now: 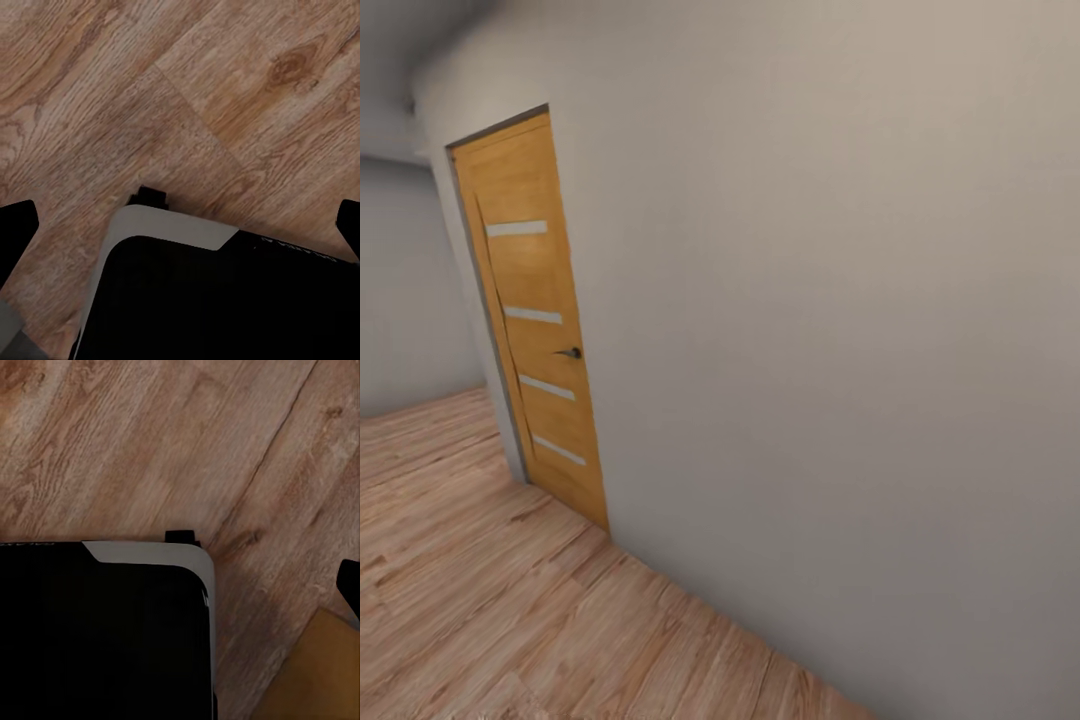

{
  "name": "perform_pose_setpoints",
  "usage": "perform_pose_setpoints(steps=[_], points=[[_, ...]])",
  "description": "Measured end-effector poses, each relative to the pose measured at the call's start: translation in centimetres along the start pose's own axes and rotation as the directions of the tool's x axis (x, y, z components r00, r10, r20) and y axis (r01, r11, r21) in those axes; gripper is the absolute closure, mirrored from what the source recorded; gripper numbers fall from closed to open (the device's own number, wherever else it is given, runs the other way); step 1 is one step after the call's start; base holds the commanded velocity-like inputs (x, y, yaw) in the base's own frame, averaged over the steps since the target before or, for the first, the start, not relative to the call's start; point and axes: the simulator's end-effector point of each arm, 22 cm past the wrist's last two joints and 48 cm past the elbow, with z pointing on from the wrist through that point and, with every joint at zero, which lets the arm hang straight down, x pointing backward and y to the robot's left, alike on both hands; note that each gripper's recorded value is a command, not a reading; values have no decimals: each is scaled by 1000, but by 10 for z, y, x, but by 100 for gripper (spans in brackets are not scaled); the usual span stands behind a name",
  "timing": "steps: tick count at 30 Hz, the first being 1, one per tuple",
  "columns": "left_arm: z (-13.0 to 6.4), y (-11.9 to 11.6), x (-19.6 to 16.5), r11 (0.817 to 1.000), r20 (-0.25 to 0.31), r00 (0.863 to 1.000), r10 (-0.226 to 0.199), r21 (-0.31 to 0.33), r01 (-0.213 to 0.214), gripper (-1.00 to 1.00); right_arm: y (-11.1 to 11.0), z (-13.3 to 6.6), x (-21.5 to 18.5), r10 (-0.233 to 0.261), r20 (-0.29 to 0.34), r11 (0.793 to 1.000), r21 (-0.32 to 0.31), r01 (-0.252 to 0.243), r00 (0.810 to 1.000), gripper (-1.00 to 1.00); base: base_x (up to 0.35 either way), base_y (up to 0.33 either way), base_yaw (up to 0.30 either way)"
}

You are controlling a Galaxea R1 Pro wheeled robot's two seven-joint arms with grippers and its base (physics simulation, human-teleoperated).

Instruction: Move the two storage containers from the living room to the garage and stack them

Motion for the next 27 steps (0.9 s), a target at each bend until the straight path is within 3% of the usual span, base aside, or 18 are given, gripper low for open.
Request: perform_pose_setpoints(steps=[27], points=[[0, 0, -1, 1000, 1, 1000, 0, 0, 0, -100, 2, 0, 1, 6, -3, 1000, -1, -6, 1000, -100, 0, 0, 269]])
